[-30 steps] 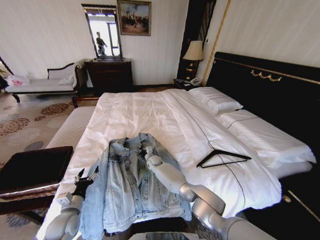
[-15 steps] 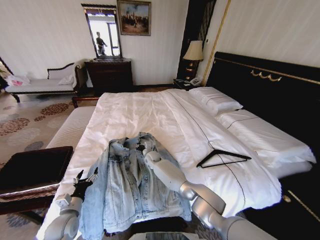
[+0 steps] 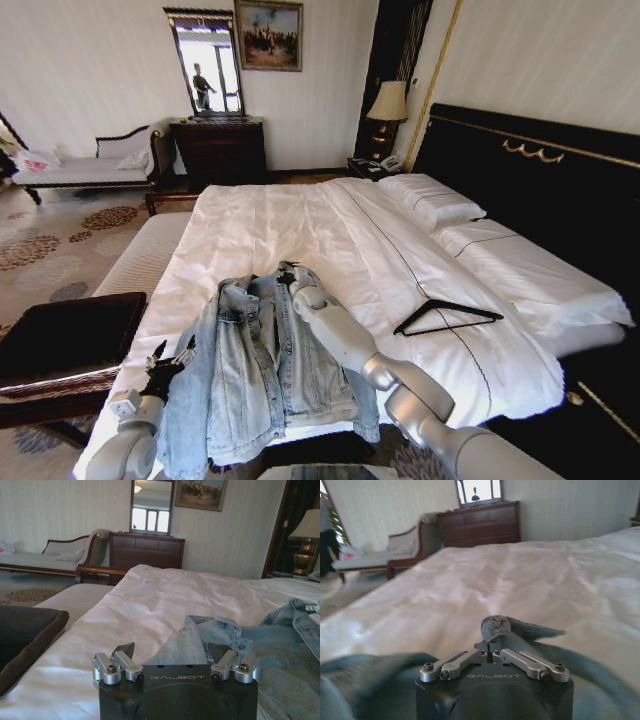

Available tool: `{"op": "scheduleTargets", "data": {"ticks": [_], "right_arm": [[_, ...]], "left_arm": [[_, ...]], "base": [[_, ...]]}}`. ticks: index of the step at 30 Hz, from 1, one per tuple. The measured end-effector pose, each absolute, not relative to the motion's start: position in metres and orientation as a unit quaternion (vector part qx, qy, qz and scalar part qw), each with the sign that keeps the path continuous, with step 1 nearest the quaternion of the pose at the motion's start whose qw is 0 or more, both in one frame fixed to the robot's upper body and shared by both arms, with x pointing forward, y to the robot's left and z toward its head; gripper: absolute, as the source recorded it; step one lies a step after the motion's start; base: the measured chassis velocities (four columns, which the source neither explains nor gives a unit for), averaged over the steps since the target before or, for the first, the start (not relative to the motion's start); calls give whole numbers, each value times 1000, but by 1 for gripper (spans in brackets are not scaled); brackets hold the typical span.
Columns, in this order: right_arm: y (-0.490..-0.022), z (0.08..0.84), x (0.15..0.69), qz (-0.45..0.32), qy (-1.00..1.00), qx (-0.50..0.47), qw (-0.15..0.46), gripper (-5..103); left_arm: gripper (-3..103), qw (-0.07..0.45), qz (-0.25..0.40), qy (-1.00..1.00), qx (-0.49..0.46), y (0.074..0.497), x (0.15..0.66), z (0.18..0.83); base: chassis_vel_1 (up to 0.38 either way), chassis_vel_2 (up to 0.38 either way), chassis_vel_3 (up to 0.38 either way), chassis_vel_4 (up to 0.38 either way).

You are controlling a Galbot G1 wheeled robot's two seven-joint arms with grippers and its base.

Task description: Pick up the clothes from the bed and hang them on the clothes hanger.

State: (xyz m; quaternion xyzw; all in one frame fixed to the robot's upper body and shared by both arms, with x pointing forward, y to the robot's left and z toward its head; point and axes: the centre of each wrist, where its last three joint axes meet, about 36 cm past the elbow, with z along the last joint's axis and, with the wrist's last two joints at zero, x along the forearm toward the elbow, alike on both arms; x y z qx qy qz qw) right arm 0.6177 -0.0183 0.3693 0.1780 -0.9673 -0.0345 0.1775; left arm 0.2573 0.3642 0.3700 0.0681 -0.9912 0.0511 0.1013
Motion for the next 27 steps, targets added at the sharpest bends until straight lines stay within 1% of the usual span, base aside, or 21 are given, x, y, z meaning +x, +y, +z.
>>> {"op": "scheduleTargets", "data": {"ticks": [2,6,7,8,9,18,24,25,26,27], "right_arm": [[-31,363,619,-31,-969,161,182,0],[-52,356,621,-27,-972,137,189,0],[-56,354,622,-26,-972,134,189,0],[-62,352,622,-25,-973,129,191,0],[-67,351,622,-24,-973,125,192,0],[-89,341,617,-7,-974,105,202,0],[-94,334,612,2,-973,99,209,0],[-94,333,612,2,-973,98,210,-3],[-94,333,612,2,-973,98,210,-3],[-94,333,612,3,-973,98,210,2]], "left_arm": [[85,101,50,-991,66,364,258,372],[85,103,48,-992,63,362,258,373],[88,103,47,-992,63,362,258,373],[85,103,47,-992,62,361,259,373],[85,104,47,-992,60,360,259,373],[85,107,46,-992,54,354,264,376],[85,110,45,-992,47,350,270,376],[85,110,45,-992,46,349,271,376],[85,110,45,-992,46,349,271,376],[85,111,46,-992,44,348,272,376]], "base": [[0,0,0,0],[0,0,0,0],[0,0,0,0],[0,0,0,0],[0,0,0,0],[0,0,0,0],[0,0,0,0],[0,0,0,0],[0,0,0,0],[0,0,0,0]]}}
